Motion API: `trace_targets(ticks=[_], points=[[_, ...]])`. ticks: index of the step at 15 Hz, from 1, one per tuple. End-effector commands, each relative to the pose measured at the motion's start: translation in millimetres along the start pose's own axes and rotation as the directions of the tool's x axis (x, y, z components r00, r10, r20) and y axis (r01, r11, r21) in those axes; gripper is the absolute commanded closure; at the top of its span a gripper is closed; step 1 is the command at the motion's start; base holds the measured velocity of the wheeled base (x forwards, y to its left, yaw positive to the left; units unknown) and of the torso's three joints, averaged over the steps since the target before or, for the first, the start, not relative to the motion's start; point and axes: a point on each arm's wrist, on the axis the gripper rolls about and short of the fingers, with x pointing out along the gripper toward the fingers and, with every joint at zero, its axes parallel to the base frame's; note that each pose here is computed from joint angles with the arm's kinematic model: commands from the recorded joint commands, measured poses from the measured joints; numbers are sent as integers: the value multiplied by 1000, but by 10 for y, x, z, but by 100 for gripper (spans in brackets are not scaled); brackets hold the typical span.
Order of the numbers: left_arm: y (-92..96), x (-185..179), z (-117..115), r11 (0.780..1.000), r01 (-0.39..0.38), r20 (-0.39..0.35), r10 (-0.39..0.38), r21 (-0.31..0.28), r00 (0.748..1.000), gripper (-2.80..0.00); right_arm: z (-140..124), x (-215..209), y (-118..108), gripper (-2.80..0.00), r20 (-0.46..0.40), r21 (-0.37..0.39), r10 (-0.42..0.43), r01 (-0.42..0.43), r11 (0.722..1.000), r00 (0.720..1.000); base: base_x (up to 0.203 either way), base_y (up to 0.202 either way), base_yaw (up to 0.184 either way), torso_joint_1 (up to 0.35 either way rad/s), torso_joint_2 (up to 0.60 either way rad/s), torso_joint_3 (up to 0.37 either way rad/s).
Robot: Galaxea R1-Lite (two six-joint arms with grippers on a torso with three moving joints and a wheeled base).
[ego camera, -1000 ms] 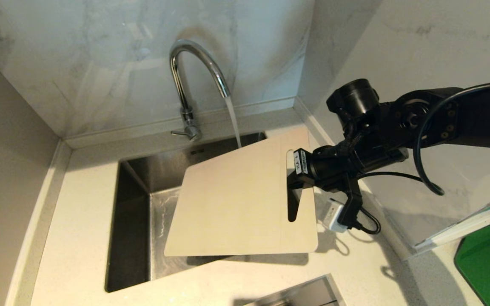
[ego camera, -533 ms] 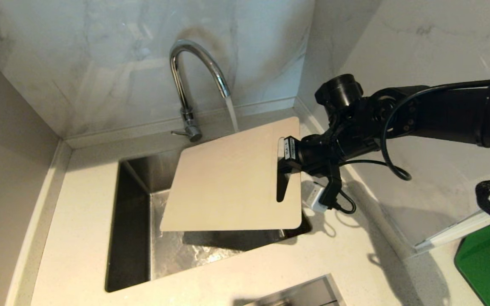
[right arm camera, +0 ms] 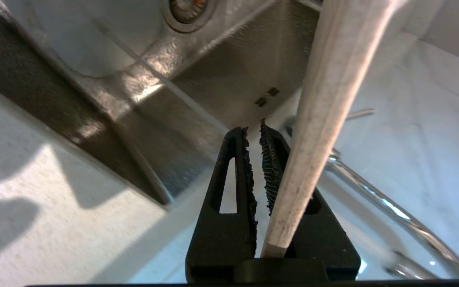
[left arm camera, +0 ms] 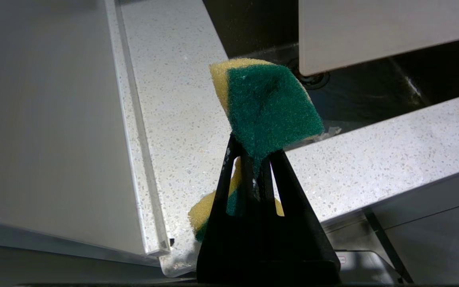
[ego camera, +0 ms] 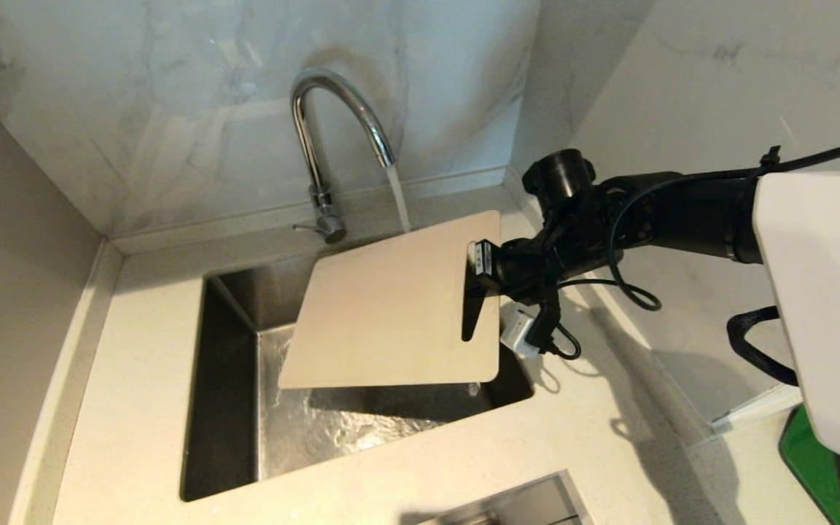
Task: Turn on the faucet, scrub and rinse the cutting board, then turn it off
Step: Scrub the cutting board underwater
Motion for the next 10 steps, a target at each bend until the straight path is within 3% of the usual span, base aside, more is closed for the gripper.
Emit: trace_targets(ticks=[1, 10], points=[[0, 1, 0, 1000, 1, -2, -1, 0, 1000, 0, -16, 86, 89, 0, -2, -8, 0, 0, 1000, 1000, 0, 0, 0, 0, 0, 0], [0, 1, 0, 1000, 1, -2, -1, 0, 1000, 0, -85, 188, 226, 0, -36, -11, -30, 30, 999, 999, 0, 0, 0, 0, 0, 0]])
